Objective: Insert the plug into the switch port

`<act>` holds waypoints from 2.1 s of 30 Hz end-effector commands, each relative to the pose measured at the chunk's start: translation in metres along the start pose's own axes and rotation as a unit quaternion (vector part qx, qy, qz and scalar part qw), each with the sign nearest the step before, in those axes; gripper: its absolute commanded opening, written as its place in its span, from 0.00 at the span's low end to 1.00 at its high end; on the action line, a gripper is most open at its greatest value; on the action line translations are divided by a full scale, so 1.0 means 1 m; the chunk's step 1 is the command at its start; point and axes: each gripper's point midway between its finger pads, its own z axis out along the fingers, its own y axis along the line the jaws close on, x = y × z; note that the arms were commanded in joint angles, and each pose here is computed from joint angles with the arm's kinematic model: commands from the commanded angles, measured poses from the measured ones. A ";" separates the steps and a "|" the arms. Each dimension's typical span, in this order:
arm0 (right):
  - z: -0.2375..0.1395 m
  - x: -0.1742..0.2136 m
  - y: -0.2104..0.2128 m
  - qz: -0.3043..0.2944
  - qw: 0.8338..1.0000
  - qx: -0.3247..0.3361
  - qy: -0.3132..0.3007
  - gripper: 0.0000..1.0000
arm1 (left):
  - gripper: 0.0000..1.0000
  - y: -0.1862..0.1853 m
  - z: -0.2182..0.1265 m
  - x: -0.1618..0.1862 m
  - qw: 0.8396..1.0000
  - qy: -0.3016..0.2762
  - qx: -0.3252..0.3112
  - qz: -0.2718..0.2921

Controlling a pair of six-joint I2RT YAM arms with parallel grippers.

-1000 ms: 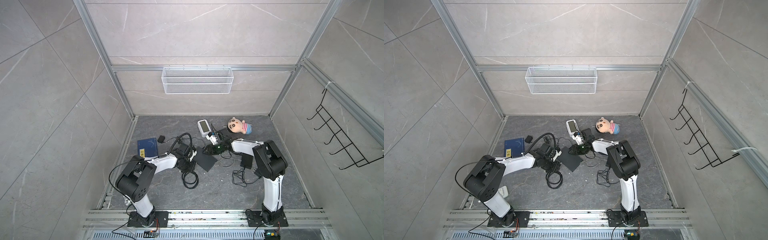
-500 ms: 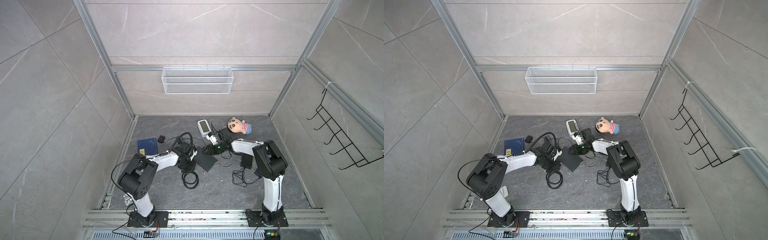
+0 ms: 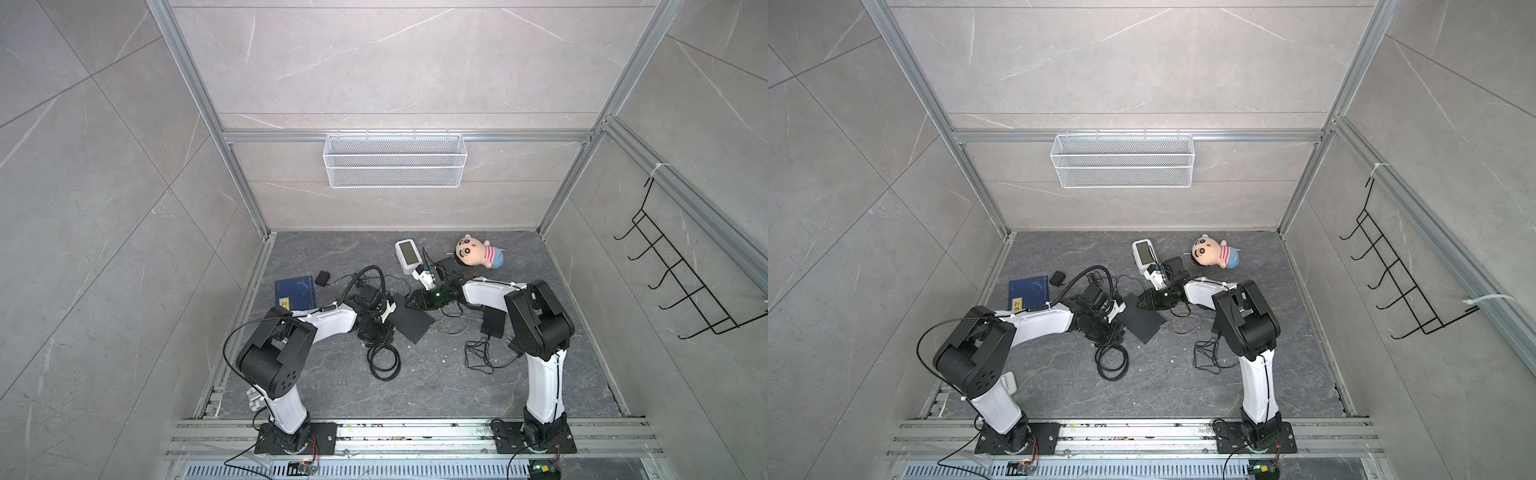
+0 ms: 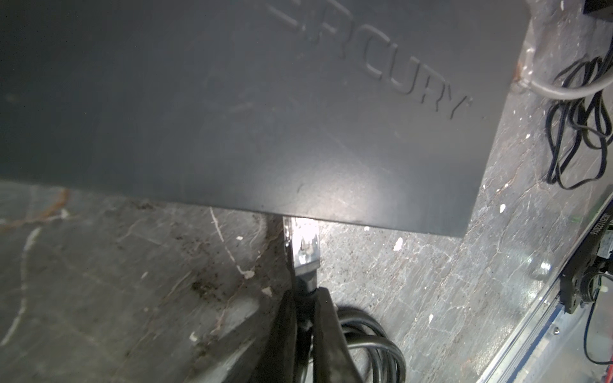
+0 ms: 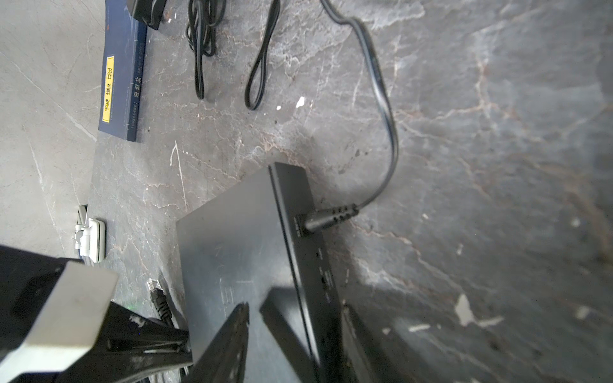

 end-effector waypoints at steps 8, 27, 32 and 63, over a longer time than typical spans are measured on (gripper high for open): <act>0.008 0.013 0.009 0.002 0.999 -0.027 0.028 0.47 | 0.01 0.031 0.017 -0.005 0.998 -0.005 -0.057 -0.036; 0.010 0.016 0.007 0.009 0.999 -0.025 0.028 0.47 | 0.01 0.039 0.016 0.003 0.994 -0.024 -0.078 -0.074; 0.009 0.016 0.006 0.006 0.999 -0.023 0.029 0.47 | 0.01 0.041 0.018 0.004 0.993 -0.026 -0.081 -0.084; 0.014 0.027 0.010 -0.009 0.998 -0.040 0.052 0.46 | 0.02 0.027 -0.004 -0.033 0.992 -0.073 -0.071 0.068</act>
